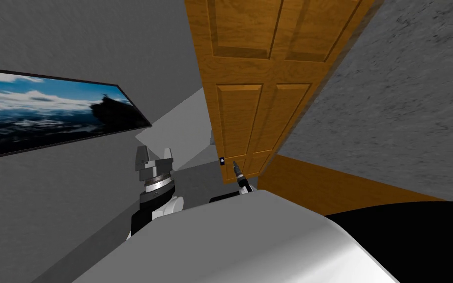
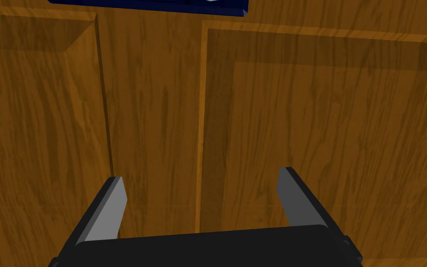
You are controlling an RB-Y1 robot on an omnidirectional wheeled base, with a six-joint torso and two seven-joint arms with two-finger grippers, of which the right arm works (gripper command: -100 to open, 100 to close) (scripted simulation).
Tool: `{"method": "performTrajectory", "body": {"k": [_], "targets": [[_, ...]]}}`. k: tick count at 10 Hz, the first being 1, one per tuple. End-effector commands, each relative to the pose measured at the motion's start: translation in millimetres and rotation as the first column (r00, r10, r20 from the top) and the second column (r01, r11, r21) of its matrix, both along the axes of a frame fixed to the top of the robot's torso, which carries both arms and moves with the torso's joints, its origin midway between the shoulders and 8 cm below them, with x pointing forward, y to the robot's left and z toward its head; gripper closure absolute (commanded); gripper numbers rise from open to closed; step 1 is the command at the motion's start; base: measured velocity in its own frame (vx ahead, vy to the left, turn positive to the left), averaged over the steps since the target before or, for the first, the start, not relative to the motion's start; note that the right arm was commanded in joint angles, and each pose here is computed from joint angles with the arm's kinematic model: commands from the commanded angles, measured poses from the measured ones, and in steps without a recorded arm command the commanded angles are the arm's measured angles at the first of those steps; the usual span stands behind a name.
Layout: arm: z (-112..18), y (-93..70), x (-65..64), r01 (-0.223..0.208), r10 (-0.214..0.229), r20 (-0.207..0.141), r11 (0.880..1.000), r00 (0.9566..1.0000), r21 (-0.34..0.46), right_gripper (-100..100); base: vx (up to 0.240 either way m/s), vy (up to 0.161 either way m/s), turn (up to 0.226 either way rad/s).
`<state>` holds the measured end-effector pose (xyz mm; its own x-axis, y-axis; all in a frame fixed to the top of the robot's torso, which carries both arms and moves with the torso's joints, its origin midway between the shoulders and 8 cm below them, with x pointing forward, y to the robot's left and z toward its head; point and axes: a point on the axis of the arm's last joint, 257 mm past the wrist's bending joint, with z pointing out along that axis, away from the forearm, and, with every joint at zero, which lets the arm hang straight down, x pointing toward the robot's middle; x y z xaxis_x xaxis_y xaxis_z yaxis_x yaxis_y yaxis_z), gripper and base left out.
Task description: Push the door open
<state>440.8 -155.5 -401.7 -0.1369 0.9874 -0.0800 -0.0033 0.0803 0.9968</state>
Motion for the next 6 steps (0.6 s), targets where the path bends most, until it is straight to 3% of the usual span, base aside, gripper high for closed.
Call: {"method": "performTrajectory", "body": {"k": [1, 3, 6], "targets": [[-0.3, 13.9, -0.5, -0.029, 0.029, -0.004, 1.000, 0.9996, 0.002, -100, -0.028, -0.027, -0.291], [-0.3, 31.4, -1.4, -0.065, 0.065, -0.006, 0.998, 0.9978, 0.008, -100, -0.022, -0.020, -0.216], [1.0, 64.9, -4.3, -0.126, 0.126, -0.009, 0.992, 0.9920, 0.025, -100, -0.041, -0.001, -0.301]]}}
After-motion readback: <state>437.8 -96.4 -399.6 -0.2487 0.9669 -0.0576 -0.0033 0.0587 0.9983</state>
